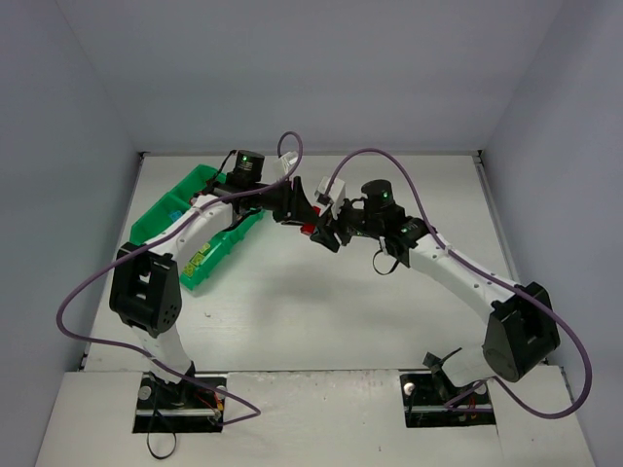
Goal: Sort the legos into containers by color
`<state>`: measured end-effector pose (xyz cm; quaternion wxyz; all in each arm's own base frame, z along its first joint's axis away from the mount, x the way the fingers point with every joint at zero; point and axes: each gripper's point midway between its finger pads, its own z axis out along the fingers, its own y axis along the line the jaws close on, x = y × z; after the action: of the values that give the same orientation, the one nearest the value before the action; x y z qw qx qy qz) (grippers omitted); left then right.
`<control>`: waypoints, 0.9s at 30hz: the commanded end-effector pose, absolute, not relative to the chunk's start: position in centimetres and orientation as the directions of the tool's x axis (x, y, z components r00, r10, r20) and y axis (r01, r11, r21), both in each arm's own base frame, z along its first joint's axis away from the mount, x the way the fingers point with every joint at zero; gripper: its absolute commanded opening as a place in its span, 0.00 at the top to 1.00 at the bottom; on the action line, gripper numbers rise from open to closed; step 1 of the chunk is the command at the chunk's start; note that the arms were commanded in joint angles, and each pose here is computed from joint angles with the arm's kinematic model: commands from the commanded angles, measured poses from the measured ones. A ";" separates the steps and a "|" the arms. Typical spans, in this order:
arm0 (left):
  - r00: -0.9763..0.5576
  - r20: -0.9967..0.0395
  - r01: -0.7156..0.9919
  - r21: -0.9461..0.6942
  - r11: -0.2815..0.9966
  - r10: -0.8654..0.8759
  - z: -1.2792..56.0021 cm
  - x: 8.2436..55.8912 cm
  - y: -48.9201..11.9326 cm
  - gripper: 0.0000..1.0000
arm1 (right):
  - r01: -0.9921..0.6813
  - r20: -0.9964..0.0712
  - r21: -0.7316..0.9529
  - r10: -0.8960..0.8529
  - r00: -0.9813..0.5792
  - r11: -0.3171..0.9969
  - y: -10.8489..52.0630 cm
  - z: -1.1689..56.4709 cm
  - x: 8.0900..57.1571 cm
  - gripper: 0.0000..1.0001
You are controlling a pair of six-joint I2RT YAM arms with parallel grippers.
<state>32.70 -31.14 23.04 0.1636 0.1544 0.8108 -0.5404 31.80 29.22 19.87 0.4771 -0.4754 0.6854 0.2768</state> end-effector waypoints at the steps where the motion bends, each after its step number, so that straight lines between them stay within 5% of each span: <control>1: -0.868 -0.494 0.487 -0.824 0.289 0.054 25.9 32.8 -31.7 0.84 | -0.910 -0.953 -0.176 -0.296 0.062 0.376 29.8 25.8 32.2 0.53; 6: -0.878 -0.476 0.471 -0.834 0.288 0.056 25.6 32.8 -31.7 0.84 | -0.909 -0.955 -0.182 -0.287 0.073 0.375 29.7 26.4 31.9 0.67; 12: -0.879 -0.473 0.468 -0.837 0.284 0.055 25.7 32.6 -31.7 0.84 | -0.912 -0.955 -0.184 -0.287 0.077 0.367 29.6 26.2 31.6 0.99; 15: -0.877 -0.478 0.471 -0.835 0.284 0.051 26.0 32.6 -31.7 0.77 | -0.915 -0.954 -0.182 -0.289 0.076 0.361 29.6 25.9 31.4 1.00; 18: -0.876 -0.480 0.470 -0.833 0.291 0.041 26.2 32.8 -31.6 0.57 | -0.917 -0.953 -0.180 -0.292 0.074 0.355 29.5 25.6 31.1 1.00; 27: -0.858 -0.513 0.487 -0.814 0.316 0.000 27.3 33.5 -31.4 0.50 | -0.922 -0.952 -0.164 -0.302 0.055 0.350 29.2 24.6 30.5 1.00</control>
<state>32.62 -31.52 23.64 0.1520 0.1392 0.8034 -0.5587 30.92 28.92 21.41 0.4949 -0.4852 0.6644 0.2796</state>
